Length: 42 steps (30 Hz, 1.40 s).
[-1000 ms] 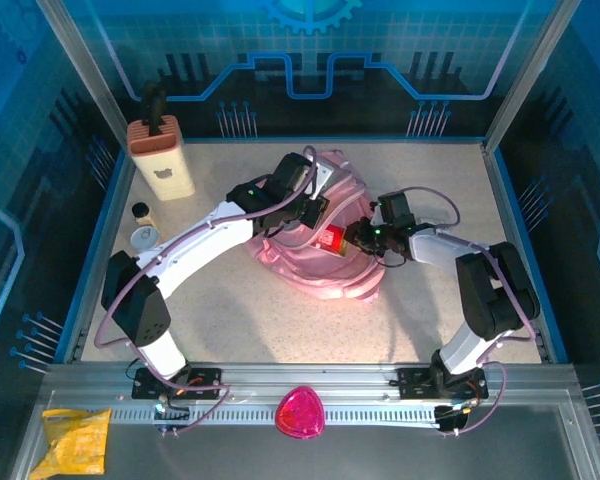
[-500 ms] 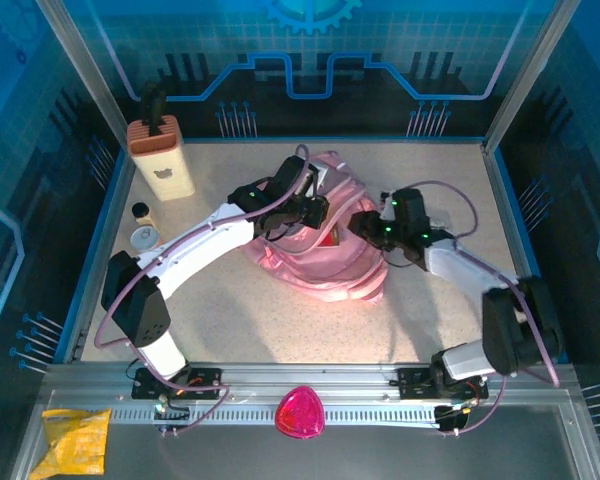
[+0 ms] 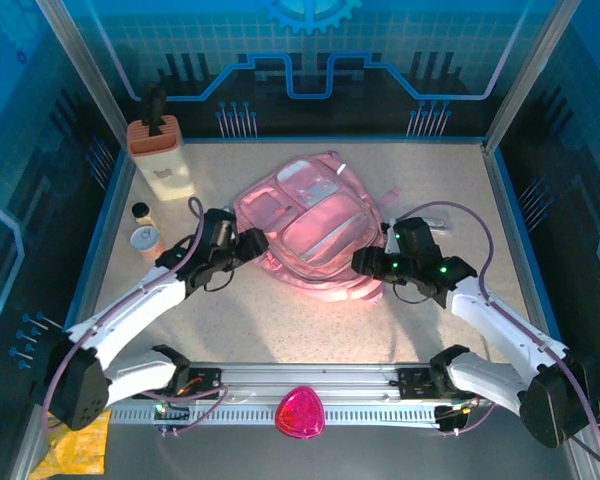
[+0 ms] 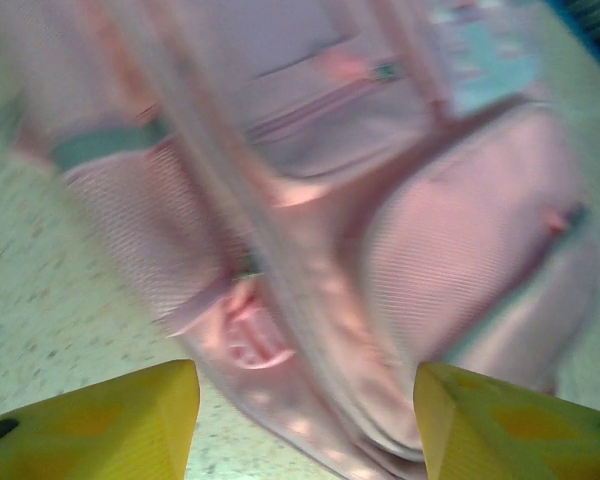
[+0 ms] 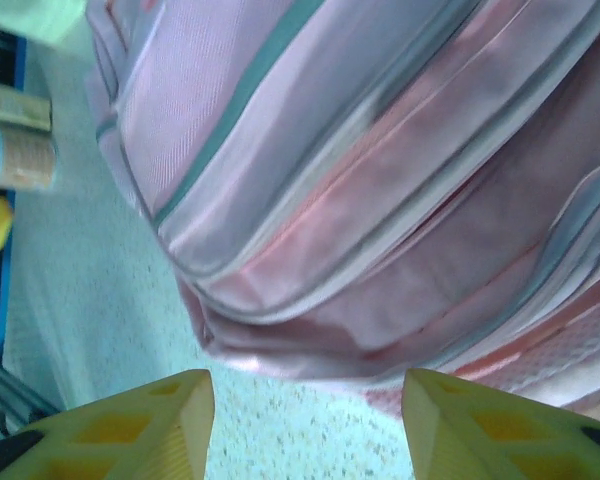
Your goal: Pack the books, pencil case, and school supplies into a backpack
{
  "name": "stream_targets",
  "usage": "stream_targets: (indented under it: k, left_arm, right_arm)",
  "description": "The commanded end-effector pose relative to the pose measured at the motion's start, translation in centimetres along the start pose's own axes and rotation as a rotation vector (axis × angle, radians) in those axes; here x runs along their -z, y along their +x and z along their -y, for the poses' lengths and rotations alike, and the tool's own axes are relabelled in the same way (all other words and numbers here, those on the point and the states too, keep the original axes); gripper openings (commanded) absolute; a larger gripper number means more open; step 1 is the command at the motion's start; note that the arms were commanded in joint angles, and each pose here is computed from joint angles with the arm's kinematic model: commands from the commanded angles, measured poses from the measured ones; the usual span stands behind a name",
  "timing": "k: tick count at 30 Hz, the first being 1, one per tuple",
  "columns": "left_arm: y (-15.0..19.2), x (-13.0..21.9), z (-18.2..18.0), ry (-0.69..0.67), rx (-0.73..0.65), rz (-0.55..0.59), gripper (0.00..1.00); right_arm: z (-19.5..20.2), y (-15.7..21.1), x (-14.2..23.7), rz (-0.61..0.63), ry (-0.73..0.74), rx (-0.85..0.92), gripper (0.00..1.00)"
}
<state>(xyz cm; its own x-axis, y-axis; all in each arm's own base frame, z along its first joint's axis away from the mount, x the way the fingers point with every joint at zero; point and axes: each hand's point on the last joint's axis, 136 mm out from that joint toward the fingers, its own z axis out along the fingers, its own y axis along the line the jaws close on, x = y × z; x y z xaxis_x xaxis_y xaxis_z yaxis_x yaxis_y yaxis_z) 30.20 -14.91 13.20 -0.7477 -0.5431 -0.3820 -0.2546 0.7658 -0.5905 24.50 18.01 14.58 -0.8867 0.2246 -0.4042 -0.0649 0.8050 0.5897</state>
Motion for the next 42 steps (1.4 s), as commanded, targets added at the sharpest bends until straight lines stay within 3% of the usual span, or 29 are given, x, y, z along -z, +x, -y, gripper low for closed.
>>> stream_targets:
  k: [1, 9, 14, 19, 24, 30, 36, 42]
  left_arm:
    - [-0.9, -1.6, 1.1, 0.079, 0.163, 0.005, 0.59]
    - [-3.6, -6.1, 0.5, 0.082, 0.25, 0.038, 0.53]
    - [-3.1, -8.9, 0.0, 0.083, 0.294, -0.005, 0.44]
    - [-3.7, -10.6, 0.2, 0.098, 0.334, 0.014, 0.43]
    - [-4.6, -11.8, 0.8, 0.129, 0.368, 0.042, 0.26]
    - [-5.1, -11.2, 2.8, 0.196, 0.401, 0.029, 0.0]
    - [-1.6, -8.7, 4.8, 0.22, 0.43, -0.048, 0.0]
    - [1.7, -6.6, 5.4, 0.186, 0.421, -0.078, 0.0]
  right_arm:
    - [0.0, 1.0, -0.2, -0.035, 0.019, 0.004, 0.54]
    - [-0.3, 0.9, 0.0, -0.019, 0.008, 0.008, 0.56]
    - [-0.1, 1.2, -0.2, -0.027, 0.012, 0.013, 0.57]
    - [-0.2, 1.1, -0.4, -0.029, 0.007, 0.019, 0.58]
    - [-0.4, 0.8, -0.6, -0.019, 0.0, 0.034, 0.58]
    - [-0.2, 0.2, -0.5, -0.035, 0.067, 0.125, 0.6]
    - [-3.3, 1.7, -1.3, -0.099, 0.098, 0.265, 0.63]
    - [-7.9, 4.6, -5.3, -0.166, -0.016, 0.298, 0.63]
